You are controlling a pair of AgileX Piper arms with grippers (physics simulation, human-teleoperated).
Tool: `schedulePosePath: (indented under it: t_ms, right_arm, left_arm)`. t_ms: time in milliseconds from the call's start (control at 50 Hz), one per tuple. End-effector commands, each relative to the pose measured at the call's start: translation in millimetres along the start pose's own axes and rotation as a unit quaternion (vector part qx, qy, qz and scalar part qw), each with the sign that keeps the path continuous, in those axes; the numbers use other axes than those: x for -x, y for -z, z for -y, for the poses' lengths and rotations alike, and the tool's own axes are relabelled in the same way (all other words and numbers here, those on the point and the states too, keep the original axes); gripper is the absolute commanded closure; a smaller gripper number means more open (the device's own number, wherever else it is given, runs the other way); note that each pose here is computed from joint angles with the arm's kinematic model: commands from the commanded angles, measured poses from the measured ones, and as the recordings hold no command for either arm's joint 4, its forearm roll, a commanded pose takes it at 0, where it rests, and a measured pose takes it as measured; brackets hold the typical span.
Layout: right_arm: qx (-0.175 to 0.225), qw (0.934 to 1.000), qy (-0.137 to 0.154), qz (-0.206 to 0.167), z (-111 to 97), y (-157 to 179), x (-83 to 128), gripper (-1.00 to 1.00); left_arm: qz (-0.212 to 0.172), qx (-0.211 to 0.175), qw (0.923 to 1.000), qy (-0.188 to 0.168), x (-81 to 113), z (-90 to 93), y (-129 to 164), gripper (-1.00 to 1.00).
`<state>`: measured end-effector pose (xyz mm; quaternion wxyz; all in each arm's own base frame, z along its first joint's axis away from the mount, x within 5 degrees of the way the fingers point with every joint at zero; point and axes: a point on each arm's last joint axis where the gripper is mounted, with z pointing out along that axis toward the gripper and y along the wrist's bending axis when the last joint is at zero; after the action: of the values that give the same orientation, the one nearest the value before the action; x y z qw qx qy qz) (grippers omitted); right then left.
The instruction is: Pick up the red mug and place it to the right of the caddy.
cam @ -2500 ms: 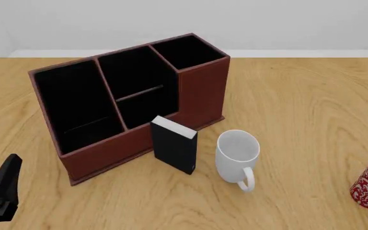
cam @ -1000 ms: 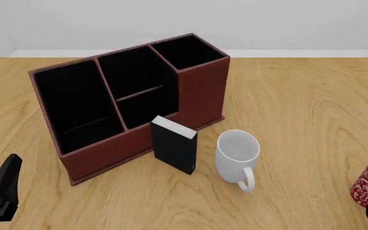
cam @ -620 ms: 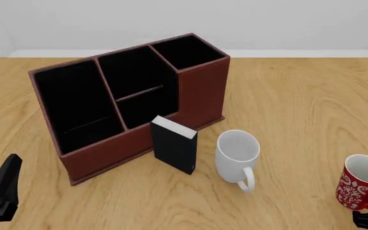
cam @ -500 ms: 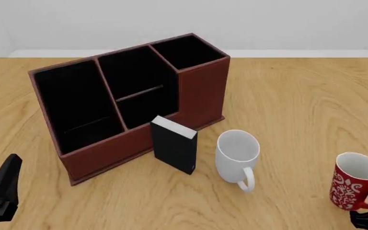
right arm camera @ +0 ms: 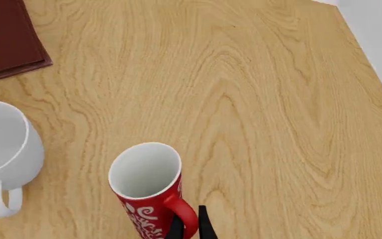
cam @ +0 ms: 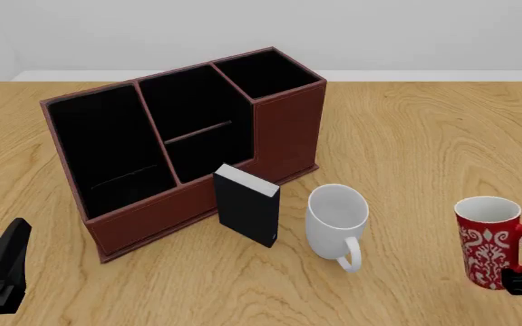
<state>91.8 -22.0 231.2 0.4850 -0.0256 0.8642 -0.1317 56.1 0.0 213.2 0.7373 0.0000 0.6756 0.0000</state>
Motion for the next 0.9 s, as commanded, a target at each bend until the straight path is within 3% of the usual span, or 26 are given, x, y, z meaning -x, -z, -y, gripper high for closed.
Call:
schedulePosePath:
  t_ms: [20, 480, 900]
  right_arm:
    - [-0.008, 0.999, -0.008, 0.043, 7.5, 3.0, 28.3, 1.0]
    - [-0.027, 0.994, 0.004, 0.106, 23.7, -16.9, 83.6, 1.0]
    - [-0.038, 0.988, -0.02, 0.148, 33.2, -80.2, 115.1, 1.0]
  left_arm:
    - [0.0, 0.0, 1.0, 0.0, 0.0, 0.0, 0.0, -1.0]
    - [0.0, 0.0, 1.0, 0.0, 0.0, 0.0, 0.0, -1.0]
    - [0.0, 0.0, 1.0, 0.0, 0.0, 0.0, 0.0, -1.0]
